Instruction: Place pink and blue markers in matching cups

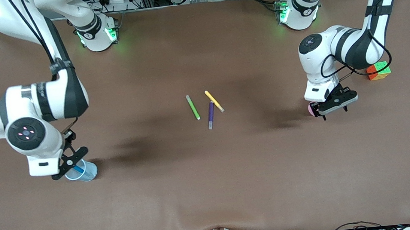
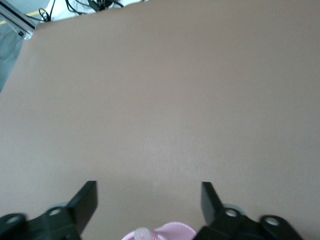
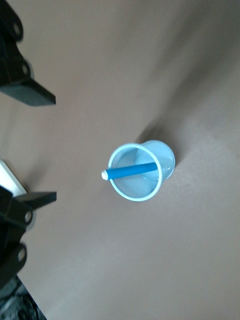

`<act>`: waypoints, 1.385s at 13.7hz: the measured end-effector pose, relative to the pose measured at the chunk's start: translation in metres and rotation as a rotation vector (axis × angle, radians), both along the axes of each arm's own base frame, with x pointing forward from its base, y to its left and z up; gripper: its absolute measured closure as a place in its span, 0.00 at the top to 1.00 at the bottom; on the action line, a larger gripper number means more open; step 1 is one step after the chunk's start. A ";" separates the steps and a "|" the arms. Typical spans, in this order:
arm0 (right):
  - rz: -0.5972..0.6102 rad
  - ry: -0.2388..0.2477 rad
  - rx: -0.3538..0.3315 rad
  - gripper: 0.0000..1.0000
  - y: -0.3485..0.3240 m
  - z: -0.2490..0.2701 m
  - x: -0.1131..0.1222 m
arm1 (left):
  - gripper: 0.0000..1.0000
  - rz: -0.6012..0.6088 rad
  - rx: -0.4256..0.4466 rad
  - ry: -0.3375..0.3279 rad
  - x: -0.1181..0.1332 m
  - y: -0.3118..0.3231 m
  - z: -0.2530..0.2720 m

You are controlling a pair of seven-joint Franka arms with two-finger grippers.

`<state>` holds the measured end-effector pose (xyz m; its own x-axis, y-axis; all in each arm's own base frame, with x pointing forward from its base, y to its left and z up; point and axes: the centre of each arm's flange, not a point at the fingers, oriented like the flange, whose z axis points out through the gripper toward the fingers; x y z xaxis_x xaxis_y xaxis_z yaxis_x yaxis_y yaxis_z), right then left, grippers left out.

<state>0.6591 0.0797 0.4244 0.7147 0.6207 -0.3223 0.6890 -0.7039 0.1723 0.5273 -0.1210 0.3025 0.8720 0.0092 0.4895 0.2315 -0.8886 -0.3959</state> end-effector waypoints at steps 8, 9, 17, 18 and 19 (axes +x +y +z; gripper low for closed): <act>-0.418 -0.096 0.169 1.00 -0.025 0.097 -0.038 | 1.00 -0.128 0.054 -0.017 0.038 -0.002 0.048; -0.451 -0.096 0.202 1.00 -0.031 0.106 -0.042 | 1.00 -0.144 0.055 -0.006 0.044 0.000 0.056; -0.651 -0.165 0.325 1.00 -0.096 0.176 -0.087 | 1.00 -0.251 -0.022 0.106 0.101 0.048 0.112; -0.665 -0.169 0.329 1.00 -0.096 0.179 -0.094 | 1.00 -0.257 -0.051 0.125 0.104 0.055 0.118; -0.666 -0.172 0.333 1.00 -0.096 0.182 -0.100 | 1.00 -0.243 -0.084 0.161 0.105 0.061 0.124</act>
<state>0.5590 -0.0168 0.6061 0.9954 0.0856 -0.0436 0.0832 -0.9950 -0.0550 0.6326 -0.0601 0.4268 0.9198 -0.1743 0.3515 -0.0513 -0.9417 -0.3326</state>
